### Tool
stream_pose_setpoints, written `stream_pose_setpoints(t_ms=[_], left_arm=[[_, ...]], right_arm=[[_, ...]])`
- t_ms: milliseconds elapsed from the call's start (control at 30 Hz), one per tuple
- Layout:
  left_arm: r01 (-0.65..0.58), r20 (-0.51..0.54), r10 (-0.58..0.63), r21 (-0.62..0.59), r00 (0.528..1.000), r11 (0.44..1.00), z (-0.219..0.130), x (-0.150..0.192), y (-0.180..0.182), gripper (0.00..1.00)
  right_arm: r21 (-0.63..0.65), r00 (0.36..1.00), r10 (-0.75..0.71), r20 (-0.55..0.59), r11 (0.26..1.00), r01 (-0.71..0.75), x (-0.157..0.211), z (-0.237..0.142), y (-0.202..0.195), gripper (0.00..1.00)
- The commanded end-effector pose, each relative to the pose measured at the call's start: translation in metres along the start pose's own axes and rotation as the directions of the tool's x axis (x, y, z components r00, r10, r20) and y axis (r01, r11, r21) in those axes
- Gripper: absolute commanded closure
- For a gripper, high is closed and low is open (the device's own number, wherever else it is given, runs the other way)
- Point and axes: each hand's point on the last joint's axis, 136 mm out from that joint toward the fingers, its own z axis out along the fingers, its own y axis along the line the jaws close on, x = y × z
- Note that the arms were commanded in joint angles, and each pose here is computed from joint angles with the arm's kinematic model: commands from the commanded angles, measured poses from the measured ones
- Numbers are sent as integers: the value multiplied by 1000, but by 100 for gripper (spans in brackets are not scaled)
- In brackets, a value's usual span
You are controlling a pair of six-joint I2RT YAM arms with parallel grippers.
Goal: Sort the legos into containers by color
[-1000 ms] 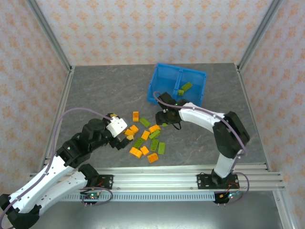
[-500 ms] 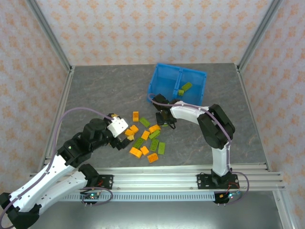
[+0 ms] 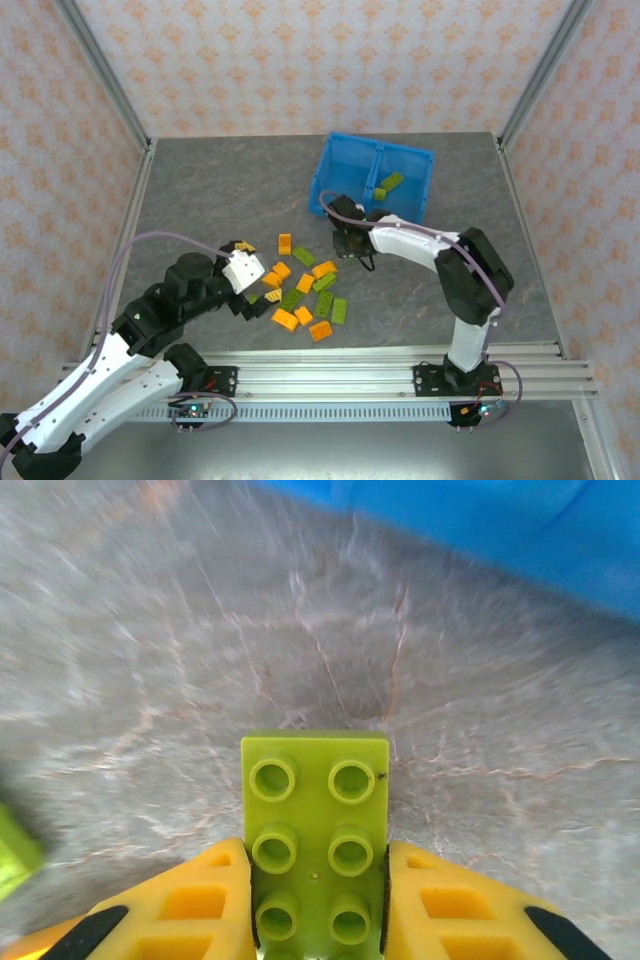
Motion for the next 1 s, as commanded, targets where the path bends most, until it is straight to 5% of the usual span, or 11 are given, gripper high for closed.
stream_pose_setpoints(t_ms=[0,133,300,733,967], left_arm=[[-31,30,30,34,999,999,-4,-6,-7,1],[-33,41,32,29,999,999,-6,-7,-6,1],[-35,40,34,18,999,999,-6,-7,-5,0],[-34,29,34,5,999,999,-6,-4,-3,1],[-34,24,34,1,999,999,-5,-3,-2,1]], right_arm=[[12,978,70,195,997,-74,-42,-47,-10,73],[43,922,143,359,985,-169,-84,-95,-44,74],[53,866,248,434,953,-299,-131,-113,-99,73],[175,895,354,272,896,-408,-164,-17,-152,72],[159,884,398,243,883,-441,-160,-6,-151,54]])
